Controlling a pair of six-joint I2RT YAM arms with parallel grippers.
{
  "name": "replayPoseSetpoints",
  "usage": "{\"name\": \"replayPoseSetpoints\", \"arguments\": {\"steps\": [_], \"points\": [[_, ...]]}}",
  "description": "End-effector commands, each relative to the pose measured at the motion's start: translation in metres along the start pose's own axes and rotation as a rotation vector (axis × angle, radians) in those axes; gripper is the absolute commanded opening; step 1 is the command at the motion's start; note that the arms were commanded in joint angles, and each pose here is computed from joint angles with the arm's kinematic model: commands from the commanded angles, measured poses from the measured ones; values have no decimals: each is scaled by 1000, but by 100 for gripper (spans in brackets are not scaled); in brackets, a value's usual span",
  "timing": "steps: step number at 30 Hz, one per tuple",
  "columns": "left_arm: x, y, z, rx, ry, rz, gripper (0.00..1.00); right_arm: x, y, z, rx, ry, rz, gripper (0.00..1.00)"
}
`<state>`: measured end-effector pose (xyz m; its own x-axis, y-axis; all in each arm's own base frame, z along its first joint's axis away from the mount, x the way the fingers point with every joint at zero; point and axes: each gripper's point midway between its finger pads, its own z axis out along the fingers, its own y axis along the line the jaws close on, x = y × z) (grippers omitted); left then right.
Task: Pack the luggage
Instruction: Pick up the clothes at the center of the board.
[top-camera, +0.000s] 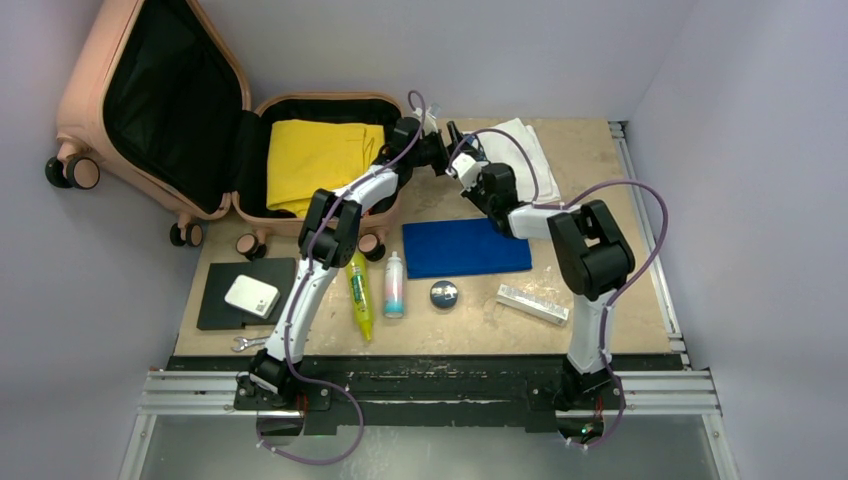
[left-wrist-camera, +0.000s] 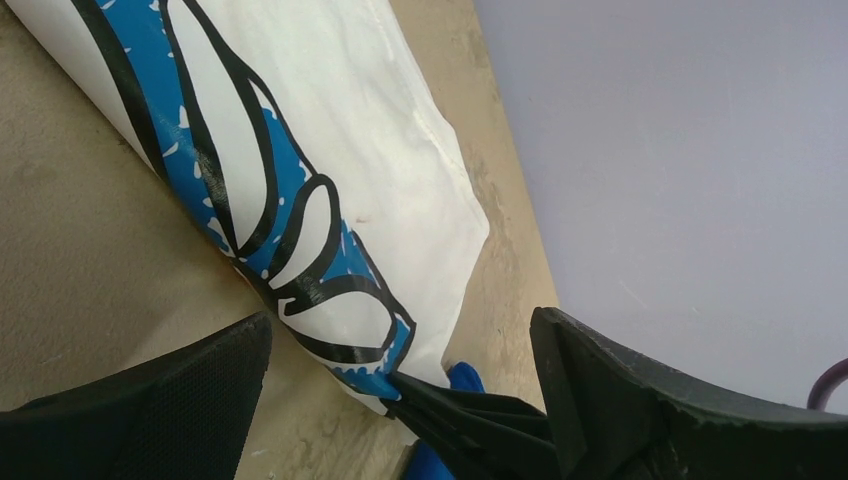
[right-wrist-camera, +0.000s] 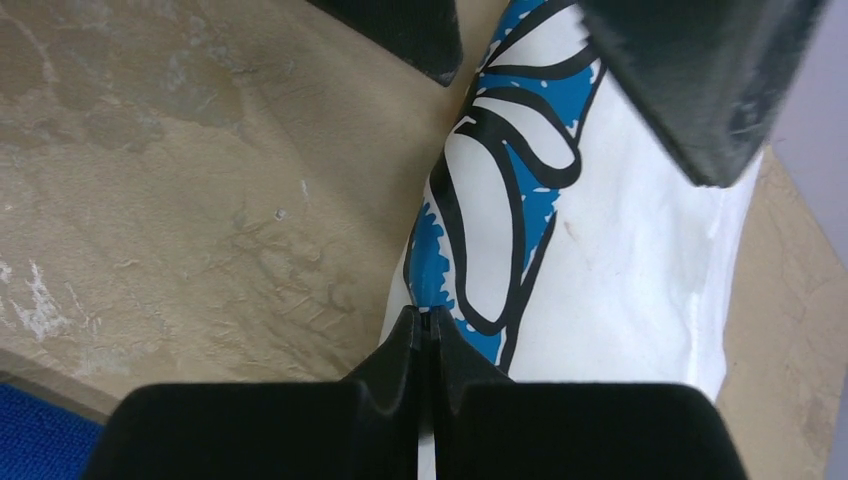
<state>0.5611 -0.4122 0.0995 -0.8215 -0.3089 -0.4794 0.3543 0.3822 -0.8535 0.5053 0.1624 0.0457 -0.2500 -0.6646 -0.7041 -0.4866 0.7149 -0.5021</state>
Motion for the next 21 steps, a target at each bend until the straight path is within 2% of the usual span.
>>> {"name": "replayPoseSetpoints", "arguments": {"steps": [1,7,21], "points": [[54,46,10,-87,101,-65,99,-40,-31,-21,77,-104,32,0],[62,55,10,-136,111,-64,99,-53,-41,-33,106,-151,40,0],[98,64,32,-138,163,-52,99,-57,-24,-42,16,-195,24,0]]}}
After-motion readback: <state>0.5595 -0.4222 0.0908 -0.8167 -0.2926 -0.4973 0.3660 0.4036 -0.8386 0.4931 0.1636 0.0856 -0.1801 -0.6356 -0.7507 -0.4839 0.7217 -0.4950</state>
